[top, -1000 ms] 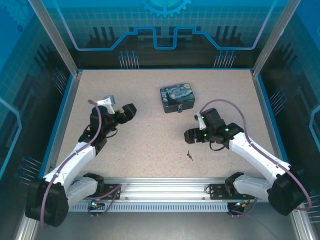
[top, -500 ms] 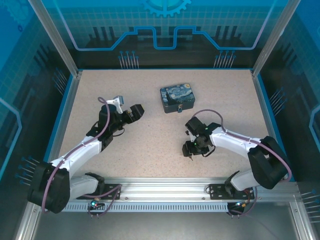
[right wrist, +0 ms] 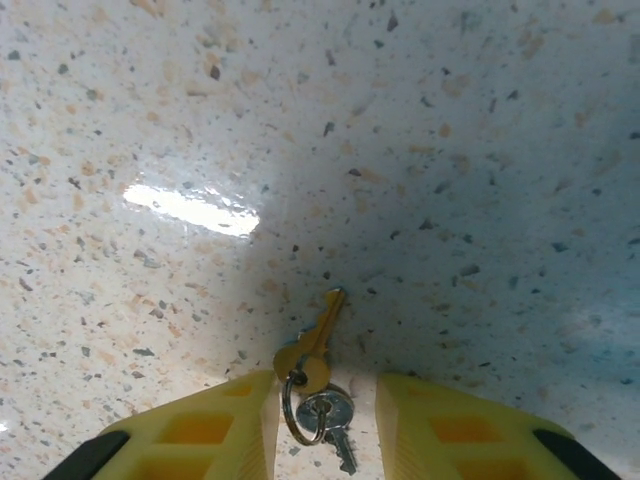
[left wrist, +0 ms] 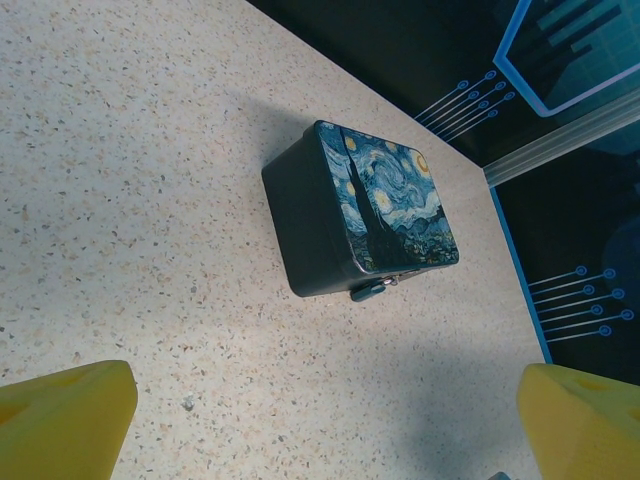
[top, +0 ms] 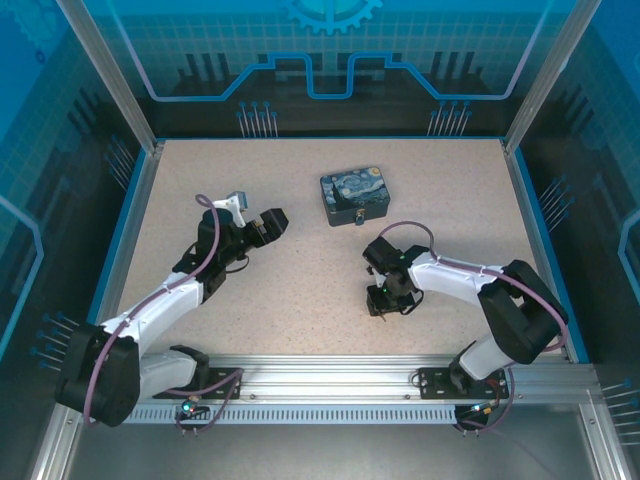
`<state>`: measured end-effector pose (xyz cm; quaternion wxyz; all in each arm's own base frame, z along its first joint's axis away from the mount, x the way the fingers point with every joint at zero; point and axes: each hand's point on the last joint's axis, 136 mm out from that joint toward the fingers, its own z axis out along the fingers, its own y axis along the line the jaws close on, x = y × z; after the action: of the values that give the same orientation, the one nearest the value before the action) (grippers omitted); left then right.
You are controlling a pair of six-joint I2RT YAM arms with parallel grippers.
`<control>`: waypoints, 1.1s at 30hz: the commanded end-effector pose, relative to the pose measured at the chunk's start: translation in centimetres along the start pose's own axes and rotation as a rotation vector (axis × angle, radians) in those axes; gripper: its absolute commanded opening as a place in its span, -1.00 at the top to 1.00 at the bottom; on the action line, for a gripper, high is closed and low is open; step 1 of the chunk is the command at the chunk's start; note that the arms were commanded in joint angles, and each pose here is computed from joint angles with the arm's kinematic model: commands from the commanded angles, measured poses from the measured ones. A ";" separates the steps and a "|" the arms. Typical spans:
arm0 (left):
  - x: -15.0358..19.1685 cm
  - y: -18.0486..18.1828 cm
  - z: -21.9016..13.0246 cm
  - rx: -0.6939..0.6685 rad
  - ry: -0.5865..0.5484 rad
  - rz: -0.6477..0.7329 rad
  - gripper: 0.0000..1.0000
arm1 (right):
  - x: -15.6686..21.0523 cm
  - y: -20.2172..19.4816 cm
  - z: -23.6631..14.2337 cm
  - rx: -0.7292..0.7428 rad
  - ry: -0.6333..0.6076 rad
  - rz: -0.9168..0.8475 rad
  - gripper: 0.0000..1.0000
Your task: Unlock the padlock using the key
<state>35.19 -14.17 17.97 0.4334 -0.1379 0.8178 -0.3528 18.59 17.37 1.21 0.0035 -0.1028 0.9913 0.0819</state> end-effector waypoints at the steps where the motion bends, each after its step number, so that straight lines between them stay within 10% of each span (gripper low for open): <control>1: -0.9 -1.3 0.2 0.033 -0.019 0.004 -0.98 | -0.7 0.9 0.6 -0.017 -0.016 -0.013 0.42; 12: -0.7 -1.4 0.5 0.034 -0.002 0.013 -0.98 | -1.2 0.5 0.2 -0.010 -0.082 -0.026 0.99; 33: 3.1 -4.4 0.7 0.142 0.164 0.011 -0.97 | -1.8 0.0 -1.5 -0.183 -0.189 -0.006 1.00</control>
<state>34.15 -17.57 18.23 0.3969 -0.0940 0.8253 -0.3905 20.25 17.06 2.43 0.0837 -0.0960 0.9801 0.1522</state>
